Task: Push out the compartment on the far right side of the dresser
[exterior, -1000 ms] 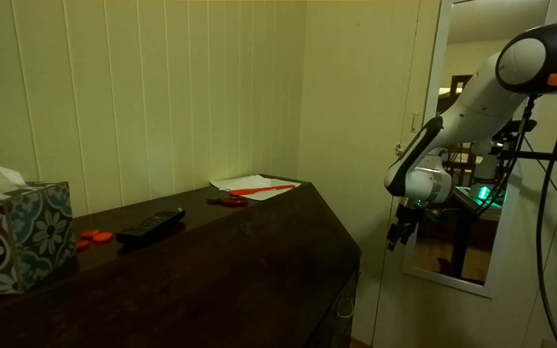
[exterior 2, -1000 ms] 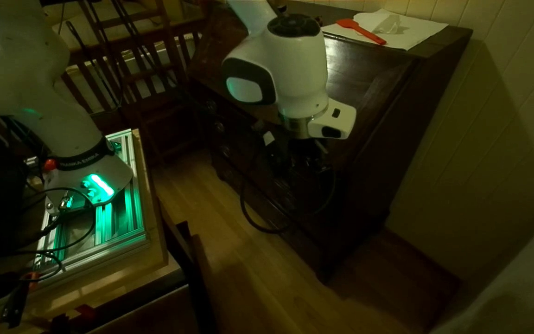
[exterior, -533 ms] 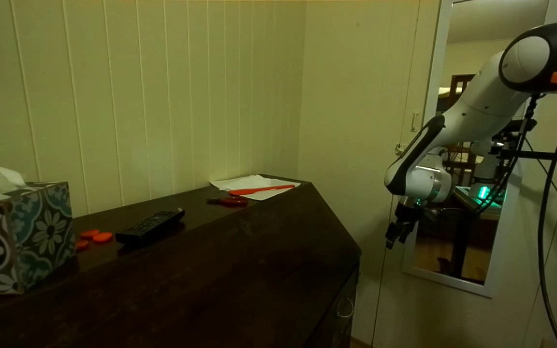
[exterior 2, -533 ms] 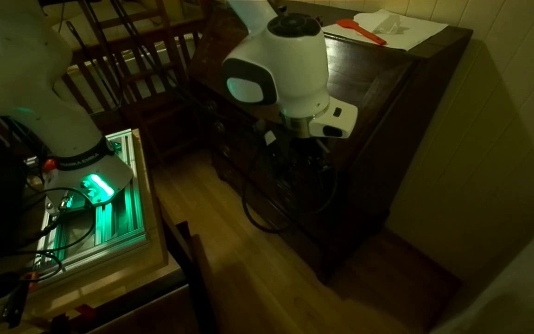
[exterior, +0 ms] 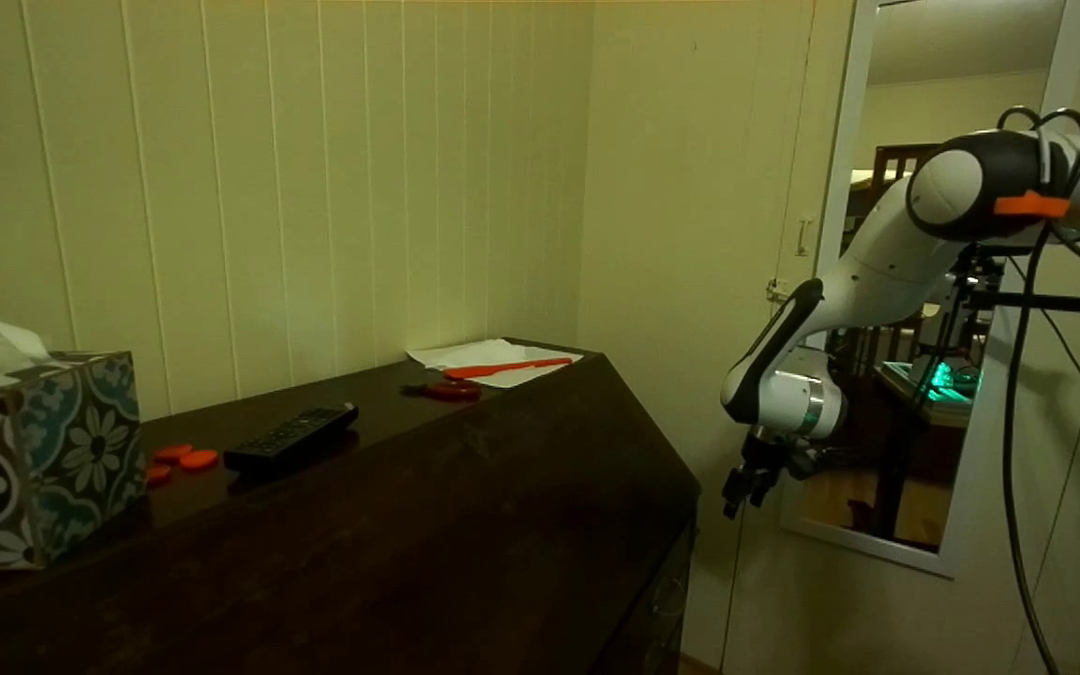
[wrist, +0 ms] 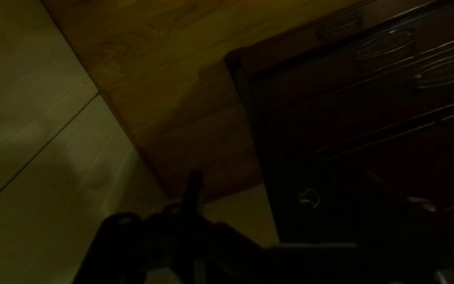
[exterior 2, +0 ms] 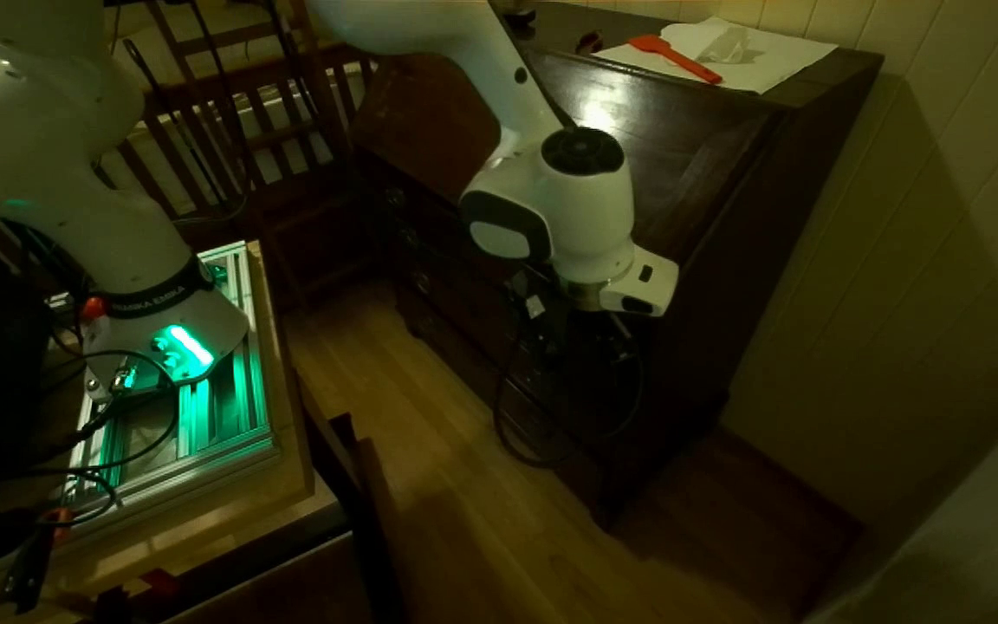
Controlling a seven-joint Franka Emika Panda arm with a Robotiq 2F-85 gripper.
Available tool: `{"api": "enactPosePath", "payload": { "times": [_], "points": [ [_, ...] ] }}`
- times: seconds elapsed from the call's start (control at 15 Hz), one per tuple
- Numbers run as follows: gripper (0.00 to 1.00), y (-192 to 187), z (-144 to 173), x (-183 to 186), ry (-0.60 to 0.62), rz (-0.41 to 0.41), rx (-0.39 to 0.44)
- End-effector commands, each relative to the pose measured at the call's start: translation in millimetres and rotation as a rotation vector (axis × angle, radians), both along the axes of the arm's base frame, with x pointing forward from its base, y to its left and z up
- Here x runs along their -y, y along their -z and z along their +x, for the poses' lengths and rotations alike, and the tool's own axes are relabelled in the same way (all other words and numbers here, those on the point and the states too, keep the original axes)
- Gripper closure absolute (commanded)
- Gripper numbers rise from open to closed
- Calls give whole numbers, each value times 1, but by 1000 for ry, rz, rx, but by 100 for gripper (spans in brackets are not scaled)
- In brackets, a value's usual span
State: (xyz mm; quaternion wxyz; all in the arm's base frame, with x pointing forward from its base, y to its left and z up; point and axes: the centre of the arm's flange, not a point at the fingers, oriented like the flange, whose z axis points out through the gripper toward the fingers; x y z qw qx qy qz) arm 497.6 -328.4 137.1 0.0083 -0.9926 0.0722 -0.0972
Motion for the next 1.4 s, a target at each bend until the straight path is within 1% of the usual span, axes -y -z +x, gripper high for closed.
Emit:
{"api": "enactPosePath", "payload": {
  "times": [0.0, 0.27, 0.47, 0.67, 0.73, 0.87, 1.0, 1.07, 1.13, 1.2, 1.33],
  "points": [
    [0, 30, 34, 16, 34, -7, 48],
    [0, 38, 60, 3, 59, 13, 62],
    [0, 48, 61, 5, 90, 24, 41],
    [0, 60, 60, 7, 124, 54, 30],
    [3, 63, 60, 7, 129, 53, 33],
    [22, 65, 61, 8, 130, 56, 50],
    [26, 68, 61, 7, 118, 66, 67],
    [42, 69, 61, 7, 114, 72, 71],
    [38, 72, 59, 6, 110, 93, 71],
    [14, 73, 58, 4, 89, 126, 67],
    [28, 76, 51, 5, 29, 140, 56]
  ]
}}
